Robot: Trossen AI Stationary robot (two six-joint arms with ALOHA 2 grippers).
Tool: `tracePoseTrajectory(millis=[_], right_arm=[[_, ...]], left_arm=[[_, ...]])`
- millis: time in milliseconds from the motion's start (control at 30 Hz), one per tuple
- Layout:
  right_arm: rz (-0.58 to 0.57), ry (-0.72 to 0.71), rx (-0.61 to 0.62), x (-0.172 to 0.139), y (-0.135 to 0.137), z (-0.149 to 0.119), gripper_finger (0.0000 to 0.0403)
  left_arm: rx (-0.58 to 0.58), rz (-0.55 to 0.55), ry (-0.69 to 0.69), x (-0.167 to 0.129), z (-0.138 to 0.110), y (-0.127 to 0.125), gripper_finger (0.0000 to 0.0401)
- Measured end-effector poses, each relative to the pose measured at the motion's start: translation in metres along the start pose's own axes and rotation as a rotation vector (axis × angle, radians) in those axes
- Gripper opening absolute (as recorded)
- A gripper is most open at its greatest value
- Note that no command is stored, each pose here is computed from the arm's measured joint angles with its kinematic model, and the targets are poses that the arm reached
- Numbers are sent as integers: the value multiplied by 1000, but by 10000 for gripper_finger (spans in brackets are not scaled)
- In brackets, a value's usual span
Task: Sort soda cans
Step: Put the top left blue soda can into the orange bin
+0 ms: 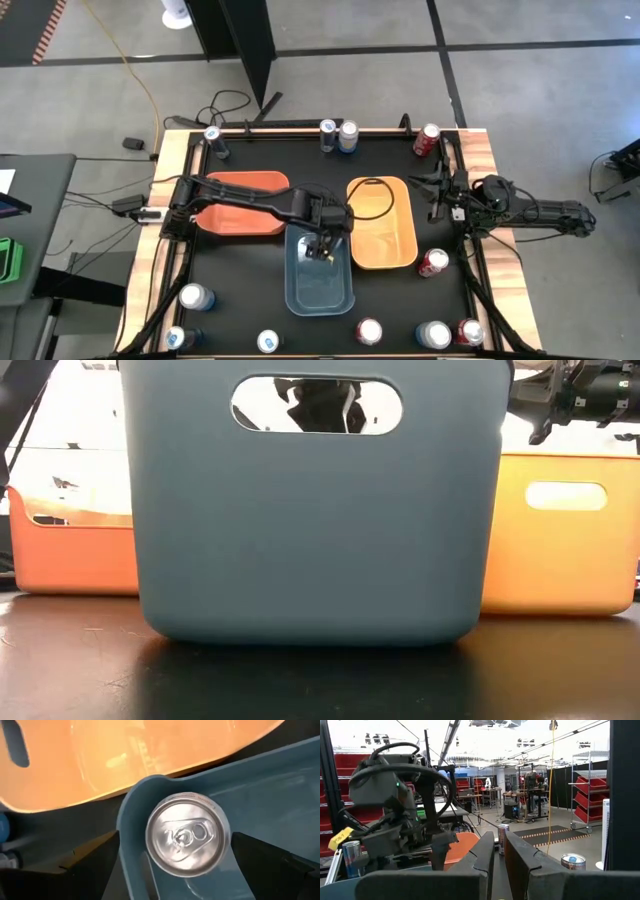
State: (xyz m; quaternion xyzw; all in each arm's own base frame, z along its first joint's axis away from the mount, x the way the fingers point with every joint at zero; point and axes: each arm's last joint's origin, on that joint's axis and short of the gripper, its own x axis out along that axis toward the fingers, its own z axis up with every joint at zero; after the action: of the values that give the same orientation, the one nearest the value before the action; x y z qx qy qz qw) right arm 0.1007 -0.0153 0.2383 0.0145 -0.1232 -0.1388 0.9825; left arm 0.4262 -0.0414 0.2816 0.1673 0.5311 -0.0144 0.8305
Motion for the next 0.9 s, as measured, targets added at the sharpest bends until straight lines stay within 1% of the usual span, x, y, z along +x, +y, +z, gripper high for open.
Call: tracePoseTrajectory(millis=[267,533,700,833,900], right_arm=[[0,0,0,0,0,0,62],[0,3,-1,0,0,0,62],[0,5,-1,0,0,0,62],[0,15,-3,0,0,-1,62],[0,23,-4,0,0,-2,62]], left_arm=[[-22,-7,10,-16,3,3,380],[-30,-7,-13,-39,9,10,380],[-44,9,-19,-53,10,22,380],[-50,73,-16,-64,5,38,380],[-78,116,-31,-76,0,50,380]])
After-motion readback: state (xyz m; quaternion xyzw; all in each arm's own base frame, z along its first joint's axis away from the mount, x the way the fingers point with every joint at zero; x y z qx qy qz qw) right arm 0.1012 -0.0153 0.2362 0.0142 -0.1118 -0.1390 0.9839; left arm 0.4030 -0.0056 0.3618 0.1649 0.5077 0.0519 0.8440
